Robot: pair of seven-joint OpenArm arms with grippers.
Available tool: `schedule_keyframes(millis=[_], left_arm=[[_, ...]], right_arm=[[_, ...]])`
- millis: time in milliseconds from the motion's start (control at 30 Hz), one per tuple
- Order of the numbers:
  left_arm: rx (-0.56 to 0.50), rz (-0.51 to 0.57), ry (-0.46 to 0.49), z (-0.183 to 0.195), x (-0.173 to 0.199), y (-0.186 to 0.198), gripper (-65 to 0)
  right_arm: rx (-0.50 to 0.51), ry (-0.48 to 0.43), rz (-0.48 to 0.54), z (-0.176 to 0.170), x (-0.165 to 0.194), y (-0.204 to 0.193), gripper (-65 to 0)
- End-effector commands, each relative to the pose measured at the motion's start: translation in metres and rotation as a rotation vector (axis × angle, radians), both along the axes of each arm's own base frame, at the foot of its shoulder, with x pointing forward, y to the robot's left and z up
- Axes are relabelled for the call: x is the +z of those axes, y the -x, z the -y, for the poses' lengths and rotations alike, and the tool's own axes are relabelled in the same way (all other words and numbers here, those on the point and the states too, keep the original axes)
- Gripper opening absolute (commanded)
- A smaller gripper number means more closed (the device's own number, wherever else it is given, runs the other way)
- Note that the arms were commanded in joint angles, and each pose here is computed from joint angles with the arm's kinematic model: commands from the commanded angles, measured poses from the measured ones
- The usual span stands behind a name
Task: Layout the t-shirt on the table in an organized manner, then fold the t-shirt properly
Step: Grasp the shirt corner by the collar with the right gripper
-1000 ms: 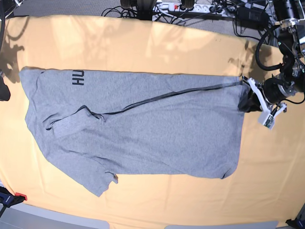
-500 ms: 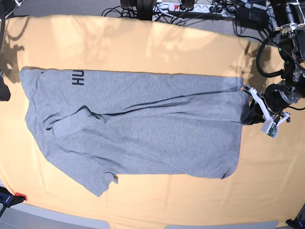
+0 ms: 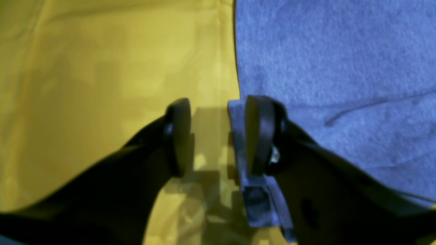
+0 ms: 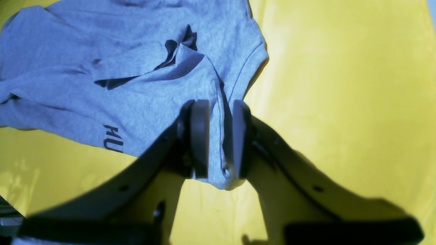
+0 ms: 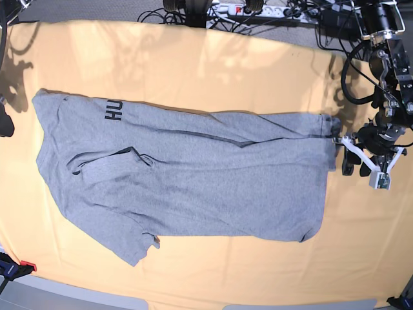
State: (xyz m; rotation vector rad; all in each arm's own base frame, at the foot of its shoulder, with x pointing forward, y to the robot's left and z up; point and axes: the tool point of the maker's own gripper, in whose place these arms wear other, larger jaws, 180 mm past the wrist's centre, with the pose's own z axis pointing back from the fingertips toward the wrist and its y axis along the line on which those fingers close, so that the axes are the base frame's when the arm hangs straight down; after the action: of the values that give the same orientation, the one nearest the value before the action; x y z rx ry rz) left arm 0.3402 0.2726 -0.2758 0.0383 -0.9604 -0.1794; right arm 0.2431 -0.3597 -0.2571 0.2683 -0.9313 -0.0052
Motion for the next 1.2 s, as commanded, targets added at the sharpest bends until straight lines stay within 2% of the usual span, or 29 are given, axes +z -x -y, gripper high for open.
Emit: schedule_keyframes(millis=[0, 233, 333, 400, 500, 533, 567, 667, 767, 1067, 1167], left_arm=[[-0.028, 0.043, -0.013, 0.0, 0.016, -0.005, -36.1], [-0.208, -0.065, 0.031, 0.028, 0.003, 0.011, -36.1], [-0.261, -0.082, 0.044, 0.034, 0.003, 0.015, -36.1], [-0.265, -0.072, 0.049, 0.034, 0.006, 0.014, -36.1], [-0.265, -0.075, 0.038, 0.031, 0.007, 0.015, -36.1], [-0.262, -0.079, 0.029, 0.03, 0.006, 0.015, -36.1], [-0.259, -0.084, 0.021, 0.028, 0.006, 0.016, -36.1], [-0.257, -0.097, 0.016, 0.026, 0.002, 0.019, -36.1], [-0.257, -0.113, 0.018, 0.026, -0.003, 0.023, -36.1], [-0.257, -0.132, 0.022, 0.027, -0.01, 0.029, -36.1], [-0.257, -0.133, 0.022, 0.027, -0.01, 0.029, -36.1]], right_arm=[[0.014, 0.023, 0.064, 0.003, 0.02, -0.007, -51.4], [0.055, -0.026, 0.112, -0.009, 0.028, -0.011, -51.4], [0.126, -0.04, 0.05, -0.03, 0.011, -0.013, -50.9], [0.197, -0.049, -0.016, -0.051, -0.008, -0.012, -44.8], [0.267, -0.026, -0.098, -0.072, -0.03, -0.014, -29.1], [0.272, 0.0, -0.135, -0.072, -0.038, -0.013, -25.7], [0.261, 0.034, -0.151, -0.069, -0.043, -0.014, -24.8], [0.181, 0.16, -0.115, -0.049, -0.048, -0.027, -24.7], [0.141, 0.203, -0.075, -0.039, -0.048, -0.035, -24.7], [0.077, 0.099, -0.163, -0.026, -0.087, -0.023, -24.7], [0.062, 0.078, -0.165, -0.024, -0.092, -0.022, -25.3]])
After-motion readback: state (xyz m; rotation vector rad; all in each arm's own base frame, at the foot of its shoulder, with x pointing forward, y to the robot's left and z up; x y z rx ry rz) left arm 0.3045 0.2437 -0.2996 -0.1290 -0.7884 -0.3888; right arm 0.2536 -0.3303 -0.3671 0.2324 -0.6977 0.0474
